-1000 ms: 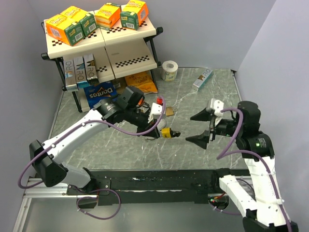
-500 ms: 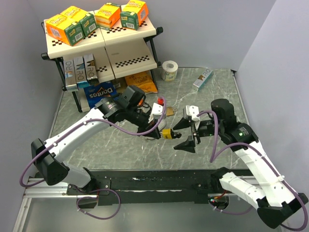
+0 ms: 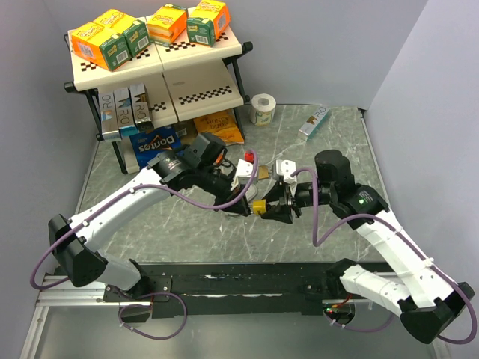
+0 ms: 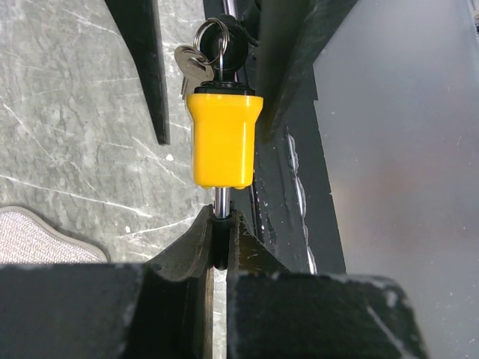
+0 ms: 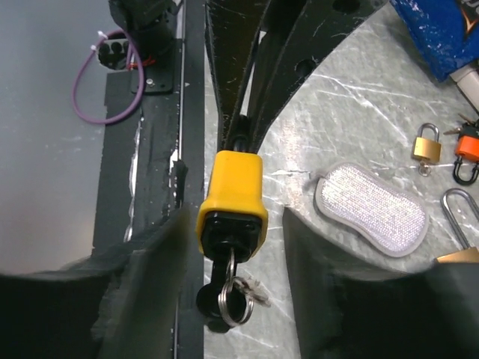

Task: Lock with the key
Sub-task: Pick up the lock from the center of the board, then lock the lock.

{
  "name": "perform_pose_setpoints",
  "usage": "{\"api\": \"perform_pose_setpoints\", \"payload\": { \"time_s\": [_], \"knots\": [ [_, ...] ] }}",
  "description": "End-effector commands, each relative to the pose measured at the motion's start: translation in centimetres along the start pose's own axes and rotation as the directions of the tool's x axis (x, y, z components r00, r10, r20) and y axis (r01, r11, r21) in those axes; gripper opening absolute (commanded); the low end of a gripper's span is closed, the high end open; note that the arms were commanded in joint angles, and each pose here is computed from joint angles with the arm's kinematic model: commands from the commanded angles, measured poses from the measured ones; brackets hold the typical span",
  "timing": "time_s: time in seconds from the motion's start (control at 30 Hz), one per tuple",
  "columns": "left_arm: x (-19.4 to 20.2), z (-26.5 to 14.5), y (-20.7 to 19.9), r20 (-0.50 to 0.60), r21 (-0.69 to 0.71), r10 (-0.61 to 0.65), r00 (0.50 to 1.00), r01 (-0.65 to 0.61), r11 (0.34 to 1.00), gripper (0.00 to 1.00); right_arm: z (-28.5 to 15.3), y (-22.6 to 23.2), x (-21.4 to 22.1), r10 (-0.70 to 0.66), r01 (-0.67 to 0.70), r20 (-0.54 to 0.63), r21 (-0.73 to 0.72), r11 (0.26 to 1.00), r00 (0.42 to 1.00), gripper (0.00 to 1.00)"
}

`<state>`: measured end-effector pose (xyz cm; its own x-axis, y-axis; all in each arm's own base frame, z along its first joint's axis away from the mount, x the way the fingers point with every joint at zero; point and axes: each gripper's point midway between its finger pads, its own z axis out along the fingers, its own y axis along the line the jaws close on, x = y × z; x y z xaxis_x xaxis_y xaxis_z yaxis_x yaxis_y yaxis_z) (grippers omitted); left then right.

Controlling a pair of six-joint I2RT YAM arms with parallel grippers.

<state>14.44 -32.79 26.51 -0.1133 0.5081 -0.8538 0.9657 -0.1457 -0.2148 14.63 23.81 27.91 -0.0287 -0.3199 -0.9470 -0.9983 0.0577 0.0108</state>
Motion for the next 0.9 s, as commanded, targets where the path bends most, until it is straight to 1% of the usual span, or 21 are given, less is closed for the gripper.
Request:
{"api": "perform_pose_setpoints", "payload": {
  "time_s": [0.0,0.03,0.07,0.1,0.13,0.17,0.2,0.23,0.27,0.3,0.33,0.37,0.4,0.43,0.47,0.53,0.6,0.63,0.73,0.8,0.87],
  "knots": [
    [-3.3,-0.9,-1.5,0.108,0.033,0.092,0.99,-0.096,0.995,0.01,0.3,-0.6,-0.8,-0.045,0.044,0.015,0.02,0.999,0.999,0.5],
    [-3.3,-0.9,-1.5,0.108,0.033,0.089,0.99,-0.093,0.995,0.01,0.3,-0.6,-0.7,-0.044,0.043,0.012,0.017,0.999,0.999,0.45],
    [-3.5,-1.0,-1.6,0.114,0.028,0.095,0.989,-0.099,0.995,0.01,0.4,-0.6,-0.7,-0.04,0.04,0.011,0.012,0.999,0.999,0.34],
    [-3.5,-1.0,-1.6,0.115,0.026,0.093,0.989,-0.097,0.995,0.01,0.4,-0.5,-0.8,-0.038,0.038,0.012,0.007,0.999,0.999,0.26],
    [-3.6,-1.2,-1.5,0.119,0.012,0.093,0.989,-0.095,0.995,0.04,0.4,-0.4,-0.8,-0.023,0.023,0.013,0.002,1.0,1.0,0.02],
    [-3.5,-1.3,-1.4,0.122,0.005,0.093,0.988,-0.094,0.996,0.07,0.5,-0.4,-1.0,-0.018,0.018,0.015,-0.002,1.0,1.0,0.0],
    [-3.4,-1.5,-1.3,0.13,0.001,0.089,0.987,-0.09,0.996,0.12,0.4,-0.4,-1.3,-0.016,0.017,0.02,-0.003,1.0,1.0,0.0],
    [-3.5,-2.3,-1.3,0.149,-0.014,0.08,0.986,-0.079,0.997,0.24,0.4,-0.3,-1.5,-0.005,0.005,0.027,-0.006,1.0,1.0,0.0],
    [-3.0,-2.4,-1.0,0.161,-0.026,0.077,0.984,-0.074,0.997,0.3,0.3,-0.2,-1.8,-0.003,0.003,0.035,-0.011,1.0,0.999,0.0],
    [-2.8,-2.7,-0.8,0.17,-0.038,0.072,0.983,-0.067,0.997,0.41,0.3,-0.1,-2.1,-0.006,0.007,0.044,-0.013,1.0,0.999,0.0],
    [-2.8,-3.7,-0.6,0.191,-0.069,0.07,0.979,-0.057,0.996,0.45,0.2,-0.1,-2.4,-0.001,0.002,0.054,-0.014,1.0,0.999,0.0],
    [-1.9,-3.8,-0.4,0.19,-0.076,0.053,0.98,-0.039,0.996,0.46,0.0,-0.1,-2.7,0.001,-0.001,0.063,-0.011,1.0,0.998,0.0],
    [-1.9,-4.2,-0.2,0.207,-0.093,0.067,0.976,-0.049,0.995,0.49,0.0,0.0,-2.9,0.006,-0.005,0.072,-0.015,1.0,0.997,0.0],
    [-1.9,-5.0,-0.1,0.224,-0.117,0.071,0.972,-0.045,0.992,0.49,-0.1,0.2,-3.4,0.017,-0.015,0.089,-0.026,1.0,0.996,0.0],
    [-1.2,-4.9,-0.1,0.226,-0.116,0.055,0.973,-0.029,0.993,0.49,-0.2,0.2,-3.7,0.023,-0.021,0.101,-0.029,0.999,0.995,0.0],
    [-1.6,-5.2,-0.5,0.256,-0.122,0.075,0.964,-0.044,0.991,0.49,-0.2,0.4,-4.3,0.058,-0.053,0.127,-0.043,0.998,0.99,0.0],
    [-1.2,-4.8,-0.9,0.27,-0.098,0.048,0.962,-0.022,0.995,0.5,-0.3,0.8,-4.6,0.083,-0.072,0.145,-0.075,0.995,0.986,0.0],
    [-1.6,-4.9,-0.8,0.287,-0.102,0.06,0.956,-0.032,0.994,0.51,-0.3,1.1,-5.0,0.098,-0.084,0.158,-0.09,0.992,0.983,0.0],
    [-2.0,-4.7,-1.1,0.306,-0.068,0.033,0.952,-0.012,0.998,0.51,-0.4,1.3,-5.4,0.136,-0.119,0.173,-0.105,0.987,0.976,0.0],
    [-2.2,-4.5,-1.6,0.32,-0.03,-0.012,0.947,0.022,0.999,0.52,-0.6,1.2,-5.9,0.132,-0.114,0.19,-0.103,0.988,0.973,0.0],
    [-2.2,-4.1,-1.7,0.329,-0.03,-0.017,0.944,0.029,0.999,0.52,-0.6,1.3,-6.2,0.132,-0.112,0.201,-0.108,0.988,0.971,0.0]
  ]
}}
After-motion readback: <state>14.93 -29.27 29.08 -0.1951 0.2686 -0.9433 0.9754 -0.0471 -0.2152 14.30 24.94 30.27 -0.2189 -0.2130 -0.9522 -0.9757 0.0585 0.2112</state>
